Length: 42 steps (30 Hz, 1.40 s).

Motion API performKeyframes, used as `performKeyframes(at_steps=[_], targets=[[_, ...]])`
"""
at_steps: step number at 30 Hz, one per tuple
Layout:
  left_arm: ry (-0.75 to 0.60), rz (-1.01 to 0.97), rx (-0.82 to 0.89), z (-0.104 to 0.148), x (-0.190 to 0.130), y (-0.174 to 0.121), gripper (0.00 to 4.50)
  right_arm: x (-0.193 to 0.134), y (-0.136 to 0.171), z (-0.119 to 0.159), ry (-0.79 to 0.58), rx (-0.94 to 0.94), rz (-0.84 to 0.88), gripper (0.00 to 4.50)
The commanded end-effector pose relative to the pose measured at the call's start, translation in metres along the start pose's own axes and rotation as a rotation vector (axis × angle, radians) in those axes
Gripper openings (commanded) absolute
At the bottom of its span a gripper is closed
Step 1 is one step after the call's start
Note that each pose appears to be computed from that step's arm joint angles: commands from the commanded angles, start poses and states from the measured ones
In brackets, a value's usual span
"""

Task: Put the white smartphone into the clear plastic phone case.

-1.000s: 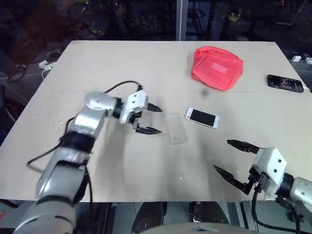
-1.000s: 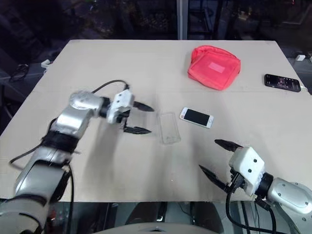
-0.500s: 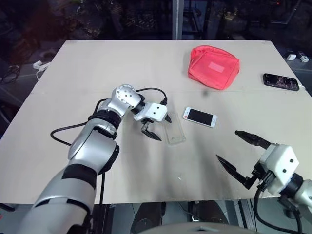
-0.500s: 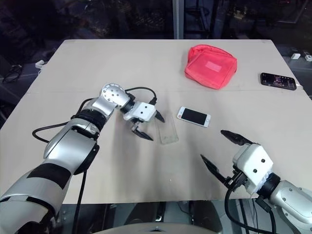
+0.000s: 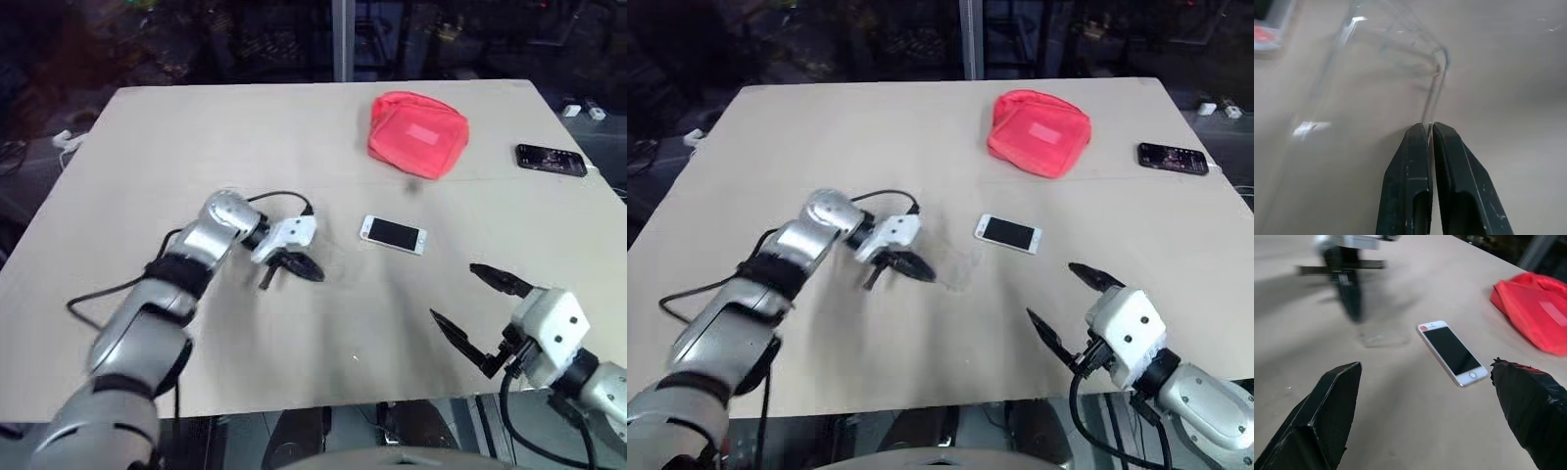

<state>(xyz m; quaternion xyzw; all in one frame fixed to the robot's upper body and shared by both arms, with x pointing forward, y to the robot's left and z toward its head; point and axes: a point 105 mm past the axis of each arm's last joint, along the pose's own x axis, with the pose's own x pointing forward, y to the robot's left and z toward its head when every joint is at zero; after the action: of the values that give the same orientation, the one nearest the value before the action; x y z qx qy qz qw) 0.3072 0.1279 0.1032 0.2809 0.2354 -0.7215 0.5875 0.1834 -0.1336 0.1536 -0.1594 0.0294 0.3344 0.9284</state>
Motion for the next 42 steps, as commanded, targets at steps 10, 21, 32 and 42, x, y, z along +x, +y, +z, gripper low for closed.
performKeyframes(at_steps=[10,21,32,42], targets=[[-0.019,0.256,-0.057,0.037,0.037,-0.013,0.18,0.017,-0.012,-0.007,0.09,-0.021,0.099,4.5],[-0.166,0.295,-0.033,0.059,0.006,-0.021,3.36,0.028,-0.03,0.0,0.079,-0.009,0.176,4.5],[0.008,0.379,-0.083,-0.001,0.007,-0.032,3.7,0.03,-0.027,0.006,0.038,-0.132,0.415,4.5],[-0.003,0.352,-0.083,-0.012,0.022,-0.021,0.33,0.011,-0.02,0.006,0.031,-0.167,0.383,4.5]])
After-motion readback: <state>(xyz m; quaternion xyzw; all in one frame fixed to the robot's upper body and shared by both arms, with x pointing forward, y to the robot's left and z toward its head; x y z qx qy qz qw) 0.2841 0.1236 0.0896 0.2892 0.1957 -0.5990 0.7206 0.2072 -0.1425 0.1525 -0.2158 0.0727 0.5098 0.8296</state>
